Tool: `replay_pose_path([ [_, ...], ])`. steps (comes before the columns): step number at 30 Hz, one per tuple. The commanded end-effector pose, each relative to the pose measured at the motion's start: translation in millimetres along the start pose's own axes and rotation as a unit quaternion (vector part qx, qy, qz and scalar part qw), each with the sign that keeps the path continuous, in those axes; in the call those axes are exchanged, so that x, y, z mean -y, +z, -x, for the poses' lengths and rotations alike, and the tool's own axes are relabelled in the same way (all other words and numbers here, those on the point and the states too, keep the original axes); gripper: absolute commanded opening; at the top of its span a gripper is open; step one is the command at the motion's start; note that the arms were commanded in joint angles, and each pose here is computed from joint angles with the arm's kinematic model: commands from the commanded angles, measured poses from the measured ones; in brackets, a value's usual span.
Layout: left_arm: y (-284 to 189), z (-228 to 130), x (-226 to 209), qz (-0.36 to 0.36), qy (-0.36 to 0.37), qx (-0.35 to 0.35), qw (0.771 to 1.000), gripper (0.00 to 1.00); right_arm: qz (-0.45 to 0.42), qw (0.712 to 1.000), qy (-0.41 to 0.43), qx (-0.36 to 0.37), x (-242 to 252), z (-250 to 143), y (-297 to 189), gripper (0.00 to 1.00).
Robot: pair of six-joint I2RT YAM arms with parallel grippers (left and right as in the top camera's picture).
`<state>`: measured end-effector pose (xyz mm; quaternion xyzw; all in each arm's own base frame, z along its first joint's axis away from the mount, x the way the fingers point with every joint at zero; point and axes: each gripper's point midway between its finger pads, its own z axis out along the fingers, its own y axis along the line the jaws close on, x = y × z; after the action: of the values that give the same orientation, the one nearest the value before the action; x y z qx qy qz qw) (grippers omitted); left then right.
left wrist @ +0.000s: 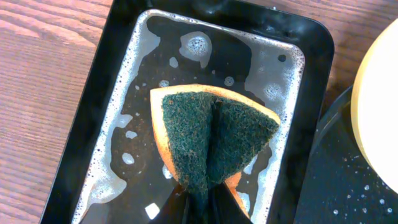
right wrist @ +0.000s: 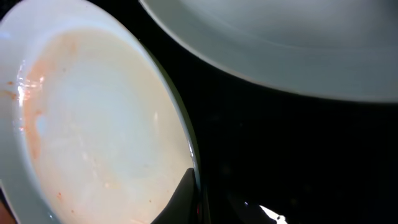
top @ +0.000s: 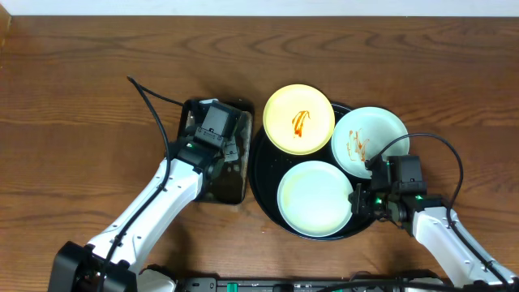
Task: Clean dirty plates on tray and stack at the side
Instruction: 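Return the sponge with the left gripper to the soapy tray, then grasp the rim of the cleaned pale green plate with the right gripper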
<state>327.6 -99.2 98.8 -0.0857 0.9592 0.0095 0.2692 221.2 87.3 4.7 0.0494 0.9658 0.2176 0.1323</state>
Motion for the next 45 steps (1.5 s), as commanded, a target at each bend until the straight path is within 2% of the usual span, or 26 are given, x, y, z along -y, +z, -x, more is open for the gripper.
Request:
replay_pose_path([
  [1,3.9,-3.3,-3.4,0.006,-0.009,-0.006,1.000,0.07,0.052,0.999,-0.007,0.009,-17.1,6.2,0.2,0.01],
  [9,3.8,-3.4,-3.2,0.006,-0.009,-0.006,1.000,0.08,0.058,0.995,-0.045,0.064,-33.1,44.9,-19.1,0.01],
  [20,3.9,-3.4,-3.3,0.006,-0.009,-0.006,1.000,0.08,-0.089,0.995,-0.037,0.009,-7.1,50.6,-63.9,0.01],
  [28,3.8,-3.4,-3.2,0.006,-0.009,-0.006,1.000,0.08,-0.108,0.994,-0.024,-0.006,-11.1,52.7,-85.8,0.01],
  [36,3.8,-3.4,-3.2,0.006,-0.009,-0.006,1.000,0.08,-0.148,0.988,0.017,-0.049,3.5,28.8,-91.4,0.01],
  [40,3.8,-3.4,-3.2,0.006,-0.009,-0.006,1.000,0.08,-0.180,0.983,0.027,-0.035,13.9,33.1,-94.6,0.01],
  [45,3.8,-3.5,-3.2,0.006,-0.008,-0.007,1.000,0.08,-0.196,0.980,0.016,0.010,14.5,57.7,-102.7,0.01],
])
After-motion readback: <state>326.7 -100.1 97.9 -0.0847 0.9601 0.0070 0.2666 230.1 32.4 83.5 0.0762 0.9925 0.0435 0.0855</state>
